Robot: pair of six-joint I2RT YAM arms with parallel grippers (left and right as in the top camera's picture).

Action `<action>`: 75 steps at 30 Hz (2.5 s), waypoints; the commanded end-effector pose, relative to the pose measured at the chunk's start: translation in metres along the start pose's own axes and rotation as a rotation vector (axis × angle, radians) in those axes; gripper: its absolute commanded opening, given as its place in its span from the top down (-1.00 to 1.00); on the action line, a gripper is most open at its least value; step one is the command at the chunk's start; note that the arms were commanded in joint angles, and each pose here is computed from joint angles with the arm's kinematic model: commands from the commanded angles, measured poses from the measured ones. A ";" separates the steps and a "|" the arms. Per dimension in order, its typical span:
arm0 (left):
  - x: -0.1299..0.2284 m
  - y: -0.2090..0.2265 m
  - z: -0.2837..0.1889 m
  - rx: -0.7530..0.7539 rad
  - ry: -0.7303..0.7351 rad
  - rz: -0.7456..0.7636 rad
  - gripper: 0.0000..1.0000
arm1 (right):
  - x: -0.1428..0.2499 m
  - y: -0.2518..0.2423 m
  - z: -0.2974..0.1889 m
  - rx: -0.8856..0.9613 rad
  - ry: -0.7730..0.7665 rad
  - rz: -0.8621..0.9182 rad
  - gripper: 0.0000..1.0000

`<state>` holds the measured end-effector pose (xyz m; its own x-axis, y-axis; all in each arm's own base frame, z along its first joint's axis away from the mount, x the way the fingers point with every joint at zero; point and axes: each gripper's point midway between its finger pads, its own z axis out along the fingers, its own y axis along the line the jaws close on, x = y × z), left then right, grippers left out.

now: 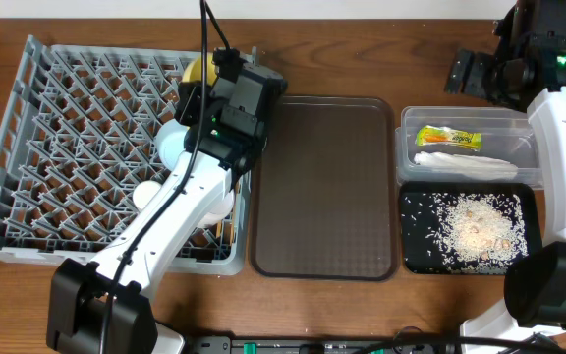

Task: Sort waste into correct bins and load items into the dishwasher

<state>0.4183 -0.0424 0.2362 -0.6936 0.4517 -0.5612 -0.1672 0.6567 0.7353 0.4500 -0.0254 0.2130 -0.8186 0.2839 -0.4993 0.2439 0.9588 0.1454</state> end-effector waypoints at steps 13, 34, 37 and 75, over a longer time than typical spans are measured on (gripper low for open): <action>0.018 -0.027 0.004 0.100 0.033 -0.037 0.44 | -0.002 0.000 -0.005 0.003 -0.015 -0.011 -0.98; -0.038 0.027 -0.053 0.299 -0.216 -0.385 -0.96 | -0.002 0.000 -0.005 0.003 -0.015 -0.011 -0.98; -0.043 0.026 -0.075 0.447 -0.251 -0.470 -0.96 | -0.002 0.000 -0.005 0.003 -0.015 -0.011 -0.99; -0.003 -0.024 -0.104 0.758 -0.067 -0.430 -0.96 | -0.029 -0.011 -0.140 0.083 -0.353 -0.066 -0.99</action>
<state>0.3526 -0.1225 0.2617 -0.6184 0.0919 -0.7805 0.1255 0.9919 0.0174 0.4301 -0.0354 0.2618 -0.7578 0.2433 -0.6054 0.2412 0.9666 0.0865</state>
